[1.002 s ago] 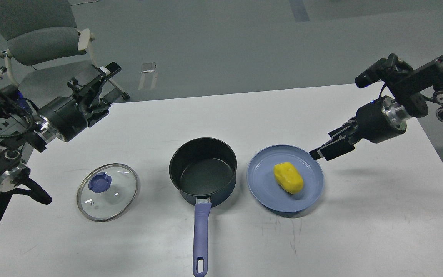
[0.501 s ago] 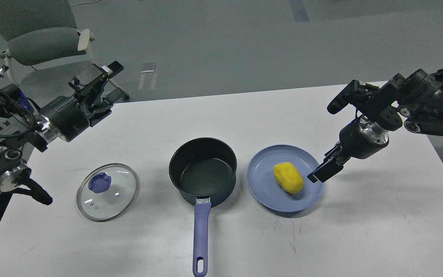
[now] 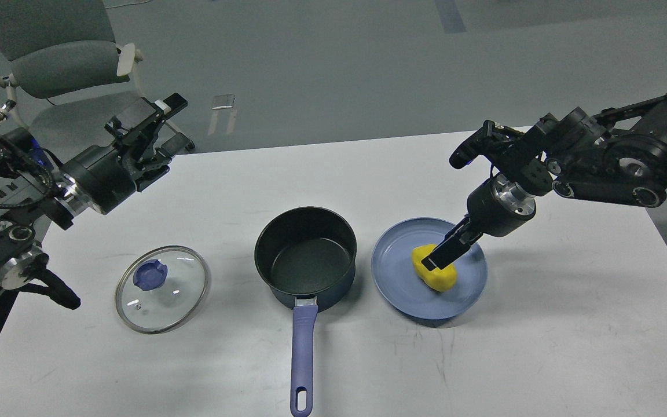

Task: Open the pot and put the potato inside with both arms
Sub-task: 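Lower the right gripper onto the yellow potato on the plate and grasp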

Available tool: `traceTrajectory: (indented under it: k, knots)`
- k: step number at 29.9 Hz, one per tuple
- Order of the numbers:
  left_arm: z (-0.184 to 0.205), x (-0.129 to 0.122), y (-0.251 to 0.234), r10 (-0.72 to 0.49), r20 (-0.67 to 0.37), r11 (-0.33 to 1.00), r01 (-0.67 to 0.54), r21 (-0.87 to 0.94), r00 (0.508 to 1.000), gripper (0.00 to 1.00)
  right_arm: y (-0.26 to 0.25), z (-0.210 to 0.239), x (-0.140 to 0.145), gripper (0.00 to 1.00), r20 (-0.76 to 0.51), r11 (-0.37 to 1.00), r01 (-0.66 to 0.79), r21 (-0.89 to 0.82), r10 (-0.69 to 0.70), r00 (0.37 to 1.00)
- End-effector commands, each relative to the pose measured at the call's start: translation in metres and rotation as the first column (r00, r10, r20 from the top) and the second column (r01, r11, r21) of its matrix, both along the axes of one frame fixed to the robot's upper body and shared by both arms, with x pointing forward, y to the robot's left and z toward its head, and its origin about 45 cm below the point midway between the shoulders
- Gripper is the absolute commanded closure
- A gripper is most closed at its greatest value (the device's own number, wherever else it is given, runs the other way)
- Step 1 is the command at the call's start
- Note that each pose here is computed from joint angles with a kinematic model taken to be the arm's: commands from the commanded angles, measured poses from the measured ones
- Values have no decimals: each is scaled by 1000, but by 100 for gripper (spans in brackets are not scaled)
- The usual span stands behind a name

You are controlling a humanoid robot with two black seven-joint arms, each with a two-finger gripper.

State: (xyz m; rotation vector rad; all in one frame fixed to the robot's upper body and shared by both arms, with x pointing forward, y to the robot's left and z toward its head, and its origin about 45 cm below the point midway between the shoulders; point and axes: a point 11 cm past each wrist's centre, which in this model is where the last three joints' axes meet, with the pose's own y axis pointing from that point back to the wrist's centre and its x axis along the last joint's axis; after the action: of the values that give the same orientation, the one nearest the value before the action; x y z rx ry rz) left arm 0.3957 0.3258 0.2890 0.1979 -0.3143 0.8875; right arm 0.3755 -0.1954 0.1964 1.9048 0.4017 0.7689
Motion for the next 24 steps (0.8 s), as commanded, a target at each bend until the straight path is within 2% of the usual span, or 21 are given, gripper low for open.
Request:
traceTrajectory:
  k: [1, 15, 24]
  knots:
    - [1, 0, 2, 3, 2, 1000, -3, 2, 1000, 3, 3, -9, -1, 0, -8, 1000, 0, -7, 0, 1000]
    - [7, 0, 0, 0, 16, 1000, 1, -9, 1000, 3, 6, -25, -2, 0, -19, 1000, 4, -14, -4, 1000]
    - [7, 0, 0, -2, 16, 1000, 2, -9, 1000, 3, 4, -29, -4, 4, -27, 1000, 9, -15, -9, 1000]
